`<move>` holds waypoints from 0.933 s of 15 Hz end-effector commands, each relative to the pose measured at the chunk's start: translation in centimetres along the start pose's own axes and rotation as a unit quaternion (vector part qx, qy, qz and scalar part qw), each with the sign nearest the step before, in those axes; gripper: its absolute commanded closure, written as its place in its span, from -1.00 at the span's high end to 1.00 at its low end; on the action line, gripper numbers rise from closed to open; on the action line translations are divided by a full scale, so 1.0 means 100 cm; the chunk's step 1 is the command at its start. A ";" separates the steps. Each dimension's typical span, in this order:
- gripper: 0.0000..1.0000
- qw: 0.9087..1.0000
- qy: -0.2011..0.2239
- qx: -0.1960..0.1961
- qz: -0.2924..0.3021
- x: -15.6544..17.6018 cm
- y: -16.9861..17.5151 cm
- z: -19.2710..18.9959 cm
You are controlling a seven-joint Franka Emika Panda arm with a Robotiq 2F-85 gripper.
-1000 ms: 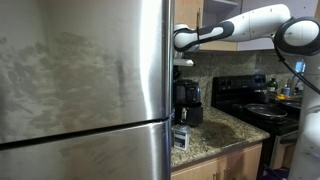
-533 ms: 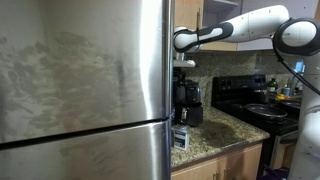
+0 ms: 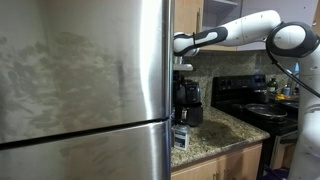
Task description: Move the bottle to the right
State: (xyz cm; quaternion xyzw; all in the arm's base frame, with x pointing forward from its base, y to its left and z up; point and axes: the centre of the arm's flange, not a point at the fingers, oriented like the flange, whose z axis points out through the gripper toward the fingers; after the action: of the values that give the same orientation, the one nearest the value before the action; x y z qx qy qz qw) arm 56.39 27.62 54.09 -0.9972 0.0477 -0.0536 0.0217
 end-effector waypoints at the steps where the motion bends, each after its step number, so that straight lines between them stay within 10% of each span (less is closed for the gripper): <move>1: 1.00 1.000 -0.012 0.008 -0.004 0.021 -0.003 0.009; 14: 1.00 0.999 -0.035 -0.009 0.002 0.018 -0.009 0.034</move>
State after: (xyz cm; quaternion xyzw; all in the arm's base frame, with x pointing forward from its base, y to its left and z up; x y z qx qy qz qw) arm 58.63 28.27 51.36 -0.9982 0.0508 -0.0265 0.0180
